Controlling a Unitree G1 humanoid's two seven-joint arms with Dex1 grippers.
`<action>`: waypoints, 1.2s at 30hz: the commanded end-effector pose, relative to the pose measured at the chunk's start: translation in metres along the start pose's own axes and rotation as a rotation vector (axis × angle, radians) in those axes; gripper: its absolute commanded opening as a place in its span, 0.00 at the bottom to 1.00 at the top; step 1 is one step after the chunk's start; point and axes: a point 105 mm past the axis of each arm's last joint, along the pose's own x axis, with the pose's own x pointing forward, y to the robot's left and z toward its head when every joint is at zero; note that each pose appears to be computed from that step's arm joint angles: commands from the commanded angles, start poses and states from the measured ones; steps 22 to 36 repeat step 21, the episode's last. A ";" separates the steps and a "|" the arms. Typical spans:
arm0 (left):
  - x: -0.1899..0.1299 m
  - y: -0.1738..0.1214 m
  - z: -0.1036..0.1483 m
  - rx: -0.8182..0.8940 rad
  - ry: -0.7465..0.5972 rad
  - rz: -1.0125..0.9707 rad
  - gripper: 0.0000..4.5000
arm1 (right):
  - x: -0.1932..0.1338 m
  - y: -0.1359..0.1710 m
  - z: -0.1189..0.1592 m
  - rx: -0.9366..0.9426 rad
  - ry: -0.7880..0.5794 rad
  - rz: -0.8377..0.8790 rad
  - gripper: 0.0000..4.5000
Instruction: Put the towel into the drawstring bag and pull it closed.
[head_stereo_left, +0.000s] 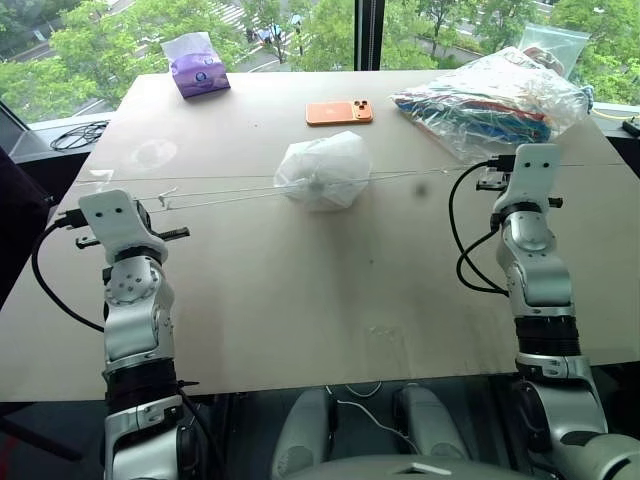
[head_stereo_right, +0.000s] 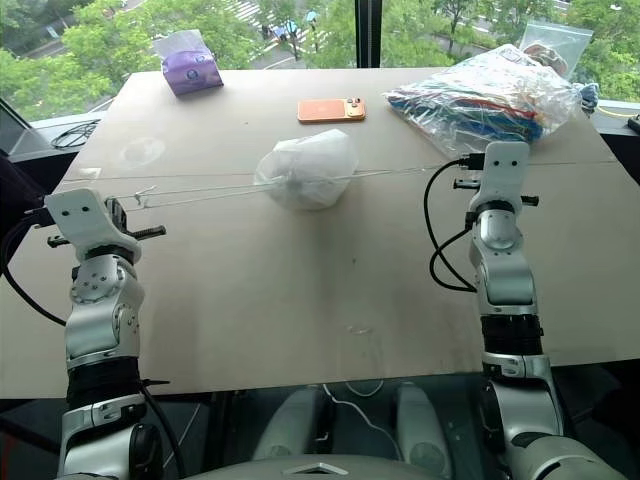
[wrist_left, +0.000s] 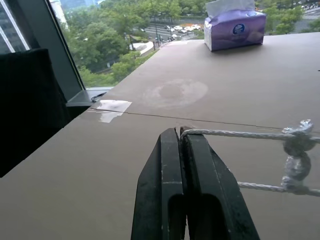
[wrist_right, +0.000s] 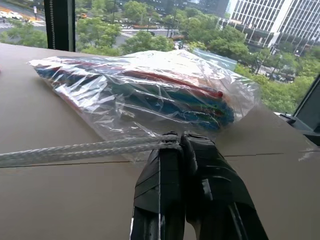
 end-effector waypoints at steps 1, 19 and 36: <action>0.005 0.002 0.001 0.013 -0.006 -0.031 0.01 | 0.007 -0.050 0.008 0.137 -0.012 -0.119 0.00; -0.123 -0.104 -0.020 0.263 0.122 -1.348 0.99 | -0.118 0.013 -0.032 -0.086 0.121 1.203 0.52; -0.127 -0.104 -0.019 0.251 0.114 -1.358 0.99 | -0.118 0.008 -0.034 -0.062 0.110 1.194 0.52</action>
